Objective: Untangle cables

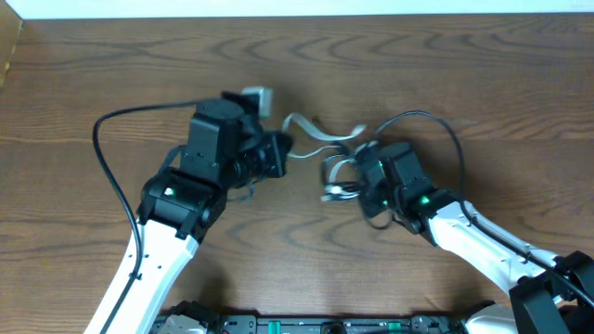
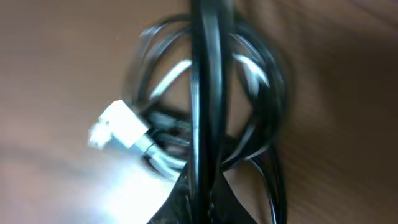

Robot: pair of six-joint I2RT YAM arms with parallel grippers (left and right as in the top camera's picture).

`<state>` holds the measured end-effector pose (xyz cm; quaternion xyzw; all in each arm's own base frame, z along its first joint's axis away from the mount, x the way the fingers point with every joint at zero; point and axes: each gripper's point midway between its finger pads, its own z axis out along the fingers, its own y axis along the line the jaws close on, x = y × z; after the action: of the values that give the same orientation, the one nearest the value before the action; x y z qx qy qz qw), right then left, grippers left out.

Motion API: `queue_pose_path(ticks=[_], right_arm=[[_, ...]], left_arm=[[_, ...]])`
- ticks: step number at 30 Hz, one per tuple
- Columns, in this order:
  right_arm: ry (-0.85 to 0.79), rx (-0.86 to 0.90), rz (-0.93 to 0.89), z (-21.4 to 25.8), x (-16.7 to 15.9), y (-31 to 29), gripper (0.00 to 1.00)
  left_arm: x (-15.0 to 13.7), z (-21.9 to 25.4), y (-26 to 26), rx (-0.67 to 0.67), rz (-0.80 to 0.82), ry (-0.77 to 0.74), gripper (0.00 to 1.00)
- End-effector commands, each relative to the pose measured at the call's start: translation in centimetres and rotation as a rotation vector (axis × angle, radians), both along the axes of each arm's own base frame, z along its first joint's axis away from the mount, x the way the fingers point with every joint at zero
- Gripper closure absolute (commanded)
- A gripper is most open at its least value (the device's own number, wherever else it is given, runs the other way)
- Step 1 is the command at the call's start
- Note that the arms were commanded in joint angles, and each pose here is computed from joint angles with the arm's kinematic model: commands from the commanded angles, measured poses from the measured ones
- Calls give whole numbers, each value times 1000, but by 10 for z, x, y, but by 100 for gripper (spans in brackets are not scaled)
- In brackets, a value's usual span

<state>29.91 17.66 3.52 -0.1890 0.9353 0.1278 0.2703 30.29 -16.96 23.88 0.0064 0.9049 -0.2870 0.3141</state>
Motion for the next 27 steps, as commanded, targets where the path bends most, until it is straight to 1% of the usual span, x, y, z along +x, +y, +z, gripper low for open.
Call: queue_pose_path(ticks=[1,2,4,9,15,17,20,23,24,27], right_arm=[[-68,-161,-496,2,30,-86,99],[-65,-162,-516,2,32,-92,99],[-52,-155,-552,1,34,-105,99],[-55,-99,-590,8,42,-116,99],[-124,-68,-659,30,52,-137,99],[-156,-47,-688,41,55,-146,99],[-215,-7,-722,64,59,-157,99],[-299,113,-681,99,66,-148,99],[-353,218,-609,124,70,-132,99],[-413,383,-454,161,70,-100,99]], left_arm=[[11,-25,66,258,210,23,93],[10,-30,83,296,259,50,93],[10,-34,105,321,323,76,93],[16,-34,149,316,459,98,92],[16,-33,202,310,622,122,93],[14,-33,215,309,662,129,94],[12,-34,227,305,702,137,93],[12,-34,223,278,685,139,93],[14,-33,214,235,647,141,93],[16,-32,201,178,596,143,93]])
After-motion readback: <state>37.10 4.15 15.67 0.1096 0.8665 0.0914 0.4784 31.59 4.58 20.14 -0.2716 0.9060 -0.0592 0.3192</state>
